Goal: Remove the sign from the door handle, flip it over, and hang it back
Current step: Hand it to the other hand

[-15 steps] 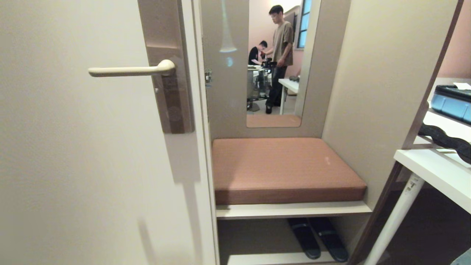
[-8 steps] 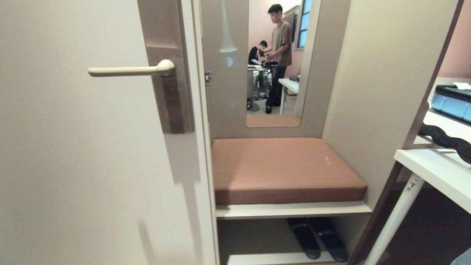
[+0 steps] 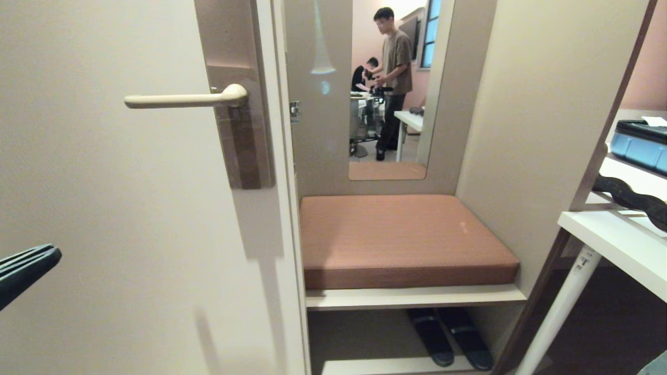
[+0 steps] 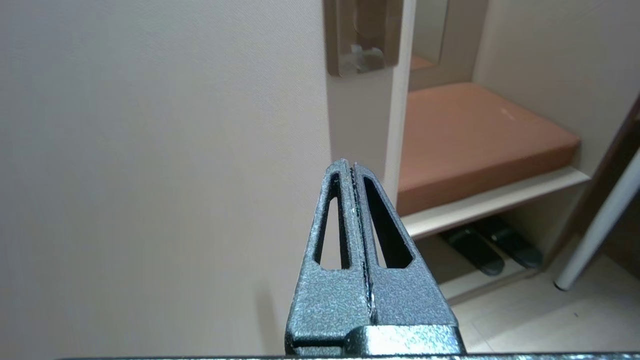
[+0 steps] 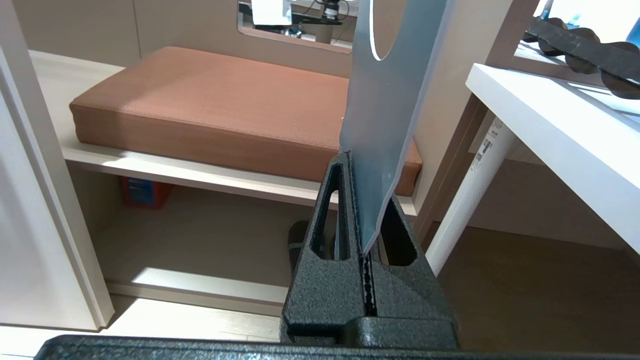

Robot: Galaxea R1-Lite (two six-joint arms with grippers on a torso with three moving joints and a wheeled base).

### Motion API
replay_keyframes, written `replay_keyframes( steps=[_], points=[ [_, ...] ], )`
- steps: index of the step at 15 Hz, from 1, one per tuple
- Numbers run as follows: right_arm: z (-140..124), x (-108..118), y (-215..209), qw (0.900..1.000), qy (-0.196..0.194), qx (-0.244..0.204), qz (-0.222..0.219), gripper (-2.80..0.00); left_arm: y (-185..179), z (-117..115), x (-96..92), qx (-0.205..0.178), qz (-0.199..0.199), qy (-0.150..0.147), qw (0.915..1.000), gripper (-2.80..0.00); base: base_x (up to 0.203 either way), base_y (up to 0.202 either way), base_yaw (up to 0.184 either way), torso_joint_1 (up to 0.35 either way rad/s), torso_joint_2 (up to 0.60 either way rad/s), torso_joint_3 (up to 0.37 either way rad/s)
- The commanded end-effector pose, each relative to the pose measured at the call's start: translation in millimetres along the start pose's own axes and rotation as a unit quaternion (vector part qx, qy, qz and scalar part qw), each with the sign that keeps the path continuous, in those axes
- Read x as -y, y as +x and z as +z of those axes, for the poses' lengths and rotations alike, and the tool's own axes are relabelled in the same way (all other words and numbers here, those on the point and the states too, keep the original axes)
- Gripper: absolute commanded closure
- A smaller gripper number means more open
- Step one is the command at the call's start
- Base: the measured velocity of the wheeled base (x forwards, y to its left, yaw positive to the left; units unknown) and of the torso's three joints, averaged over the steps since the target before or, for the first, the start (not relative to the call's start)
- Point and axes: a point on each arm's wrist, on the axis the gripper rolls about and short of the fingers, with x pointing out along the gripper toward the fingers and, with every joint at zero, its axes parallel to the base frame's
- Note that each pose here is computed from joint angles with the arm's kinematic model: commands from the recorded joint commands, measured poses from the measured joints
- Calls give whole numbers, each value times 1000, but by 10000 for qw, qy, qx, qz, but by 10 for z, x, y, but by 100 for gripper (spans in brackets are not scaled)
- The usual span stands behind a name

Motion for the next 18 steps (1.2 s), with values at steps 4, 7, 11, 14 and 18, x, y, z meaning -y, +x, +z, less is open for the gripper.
replay_keyframes(
  steps=[4,7,11,14,18],
  points=[
    [2,0,0,10000,-29,9,3,0,121,-19,11,-239,-207,-26,9995,0,0,0,0,0,0,0],
    [2,0,0,10000,-30,9,3,0,182,-19,48,-333,-480,-42,9983,0,0,0,0,0,0,0],
    [2,0,0,10000,-23,10,11,0,403,35,127,-498,-925,-145,9944,0,0,0,0,0,0,0],
    [0,0,0,10000,-22,3,11,0,673,67,225,-401,-1255,-282,9909,0,0,0,0,0,0,0],
    [15,1,-6,10000,-21,10,11,0,937,101,526,-493,-2059,-692,9749,0,0,0,0,0,0,0]
  ],
)
